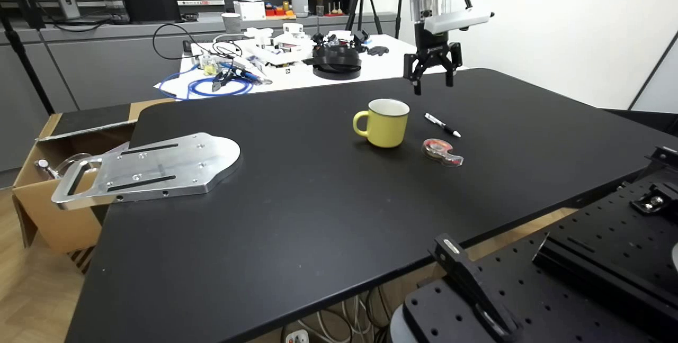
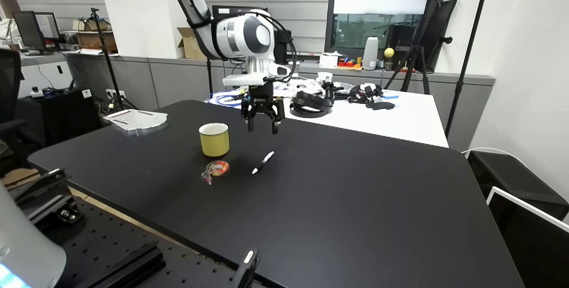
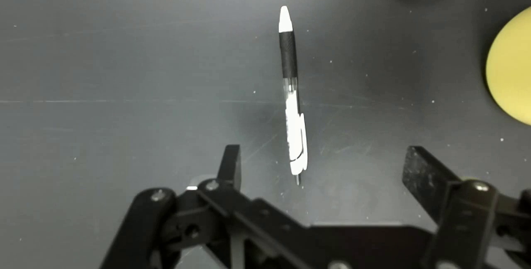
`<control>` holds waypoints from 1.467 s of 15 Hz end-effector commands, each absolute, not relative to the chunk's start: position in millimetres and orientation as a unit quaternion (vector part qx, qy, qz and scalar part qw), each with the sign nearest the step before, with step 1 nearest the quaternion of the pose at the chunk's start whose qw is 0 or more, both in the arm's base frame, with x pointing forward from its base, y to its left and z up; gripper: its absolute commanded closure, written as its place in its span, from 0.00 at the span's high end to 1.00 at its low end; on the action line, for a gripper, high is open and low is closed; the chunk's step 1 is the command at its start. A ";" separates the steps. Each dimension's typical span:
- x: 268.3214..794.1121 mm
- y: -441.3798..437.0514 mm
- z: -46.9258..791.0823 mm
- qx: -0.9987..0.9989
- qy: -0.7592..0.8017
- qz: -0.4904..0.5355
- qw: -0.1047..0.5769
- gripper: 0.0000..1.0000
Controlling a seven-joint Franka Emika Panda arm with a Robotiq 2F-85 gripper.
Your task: Put the pen in the mug
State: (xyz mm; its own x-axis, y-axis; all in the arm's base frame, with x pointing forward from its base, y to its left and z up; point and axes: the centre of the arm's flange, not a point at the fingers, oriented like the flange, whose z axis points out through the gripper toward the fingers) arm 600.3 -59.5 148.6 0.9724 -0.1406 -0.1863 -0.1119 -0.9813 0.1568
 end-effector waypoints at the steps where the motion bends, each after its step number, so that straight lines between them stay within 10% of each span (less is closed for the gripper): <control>1: 609.7 -65.5 136.9 0.988 -0.069 -0.125 0.067 1.00; 22: 592.8 -67.6 110.2 0.990 -0.078 -0.095 0.061 1.00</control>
